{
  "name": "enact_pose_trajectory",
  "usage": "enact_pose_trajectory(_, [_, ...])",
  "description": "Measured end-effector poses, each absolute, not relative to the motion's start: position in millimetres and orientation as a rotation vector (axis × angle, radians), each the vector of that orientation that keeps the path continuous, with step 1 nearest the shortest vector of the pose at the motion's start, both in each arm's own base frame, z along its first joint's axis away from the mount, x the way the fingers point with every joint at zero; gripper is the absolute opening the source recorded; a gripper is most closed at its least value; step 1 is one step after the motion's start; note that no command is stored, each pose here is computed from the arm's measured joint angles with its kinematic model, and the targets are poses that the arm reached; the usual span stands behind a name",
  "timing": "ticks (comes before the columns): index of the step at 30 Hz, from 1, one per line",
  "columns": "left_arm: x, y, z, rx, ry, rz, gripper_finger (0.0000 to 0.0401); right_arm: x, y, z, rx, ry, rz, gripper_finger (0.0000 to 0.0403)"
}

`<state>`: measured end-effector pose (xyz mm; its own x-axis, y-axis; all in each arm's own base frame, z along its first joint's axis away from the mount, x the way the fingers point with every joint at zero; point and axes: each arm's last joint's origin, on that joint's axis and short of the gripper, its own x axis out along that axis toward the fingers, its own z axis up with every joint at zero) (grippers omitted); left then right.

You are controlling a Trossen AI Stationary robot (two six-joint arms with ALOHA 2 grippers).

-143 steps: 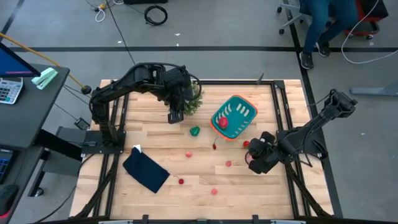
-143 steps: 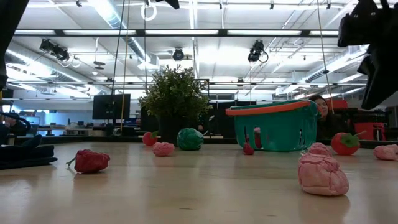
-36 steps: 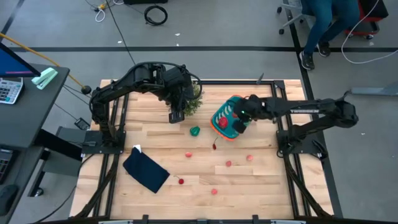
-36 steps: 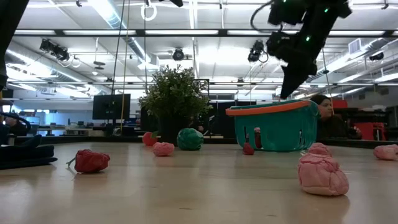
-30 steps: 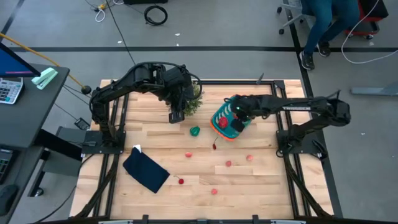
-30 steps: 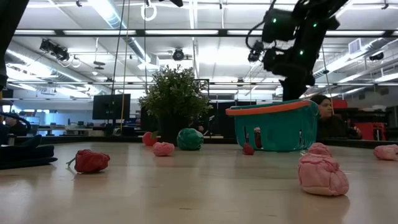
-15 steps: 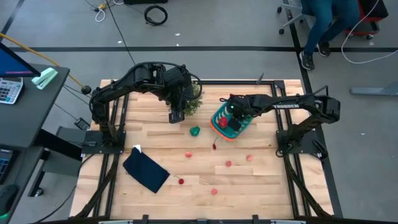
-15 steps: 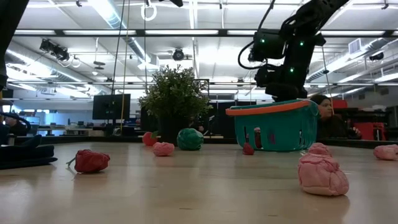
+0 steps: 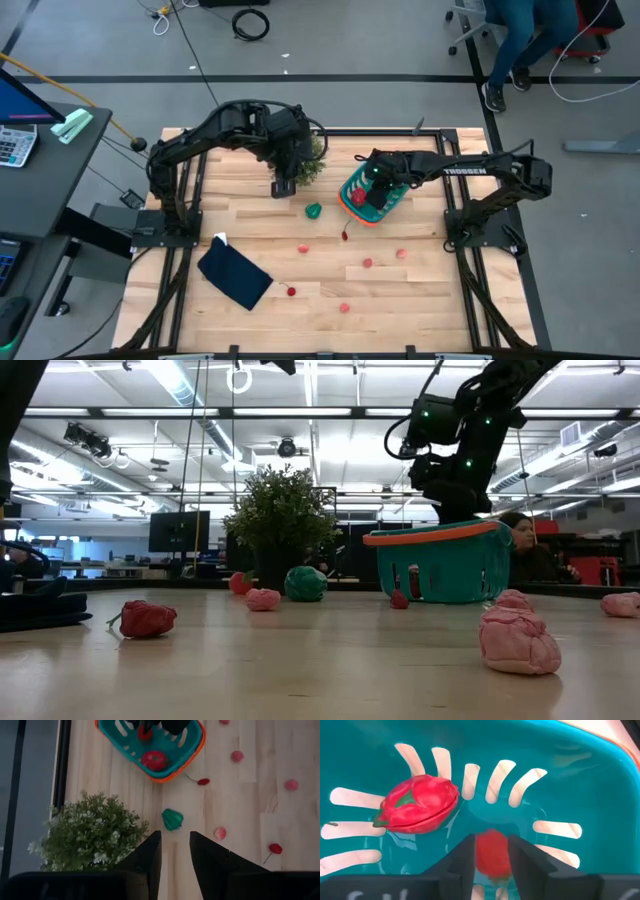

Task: Pick and placing Produce into tupperware
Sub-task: Put the red strawberry into the basket

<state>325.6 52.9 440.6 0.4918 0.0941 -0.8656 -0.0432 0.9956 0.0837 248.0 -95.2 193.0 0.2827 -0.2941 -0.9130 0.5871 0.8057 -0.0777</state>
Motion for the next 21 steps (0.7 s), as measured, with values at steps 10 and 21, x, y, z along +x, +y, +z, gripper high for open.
enact_pose_trajectory(10, [328,52,424,0.018,1.156,0.152,0.0150,252,-96,195,0.291,1.100,-0.596,0.0140])
enact_pose_trajectory(21, [339,36,323,-0.082,1.533,0.209,0.0225,252,-96,195,0.262,1.108,-0.579,0.0137])
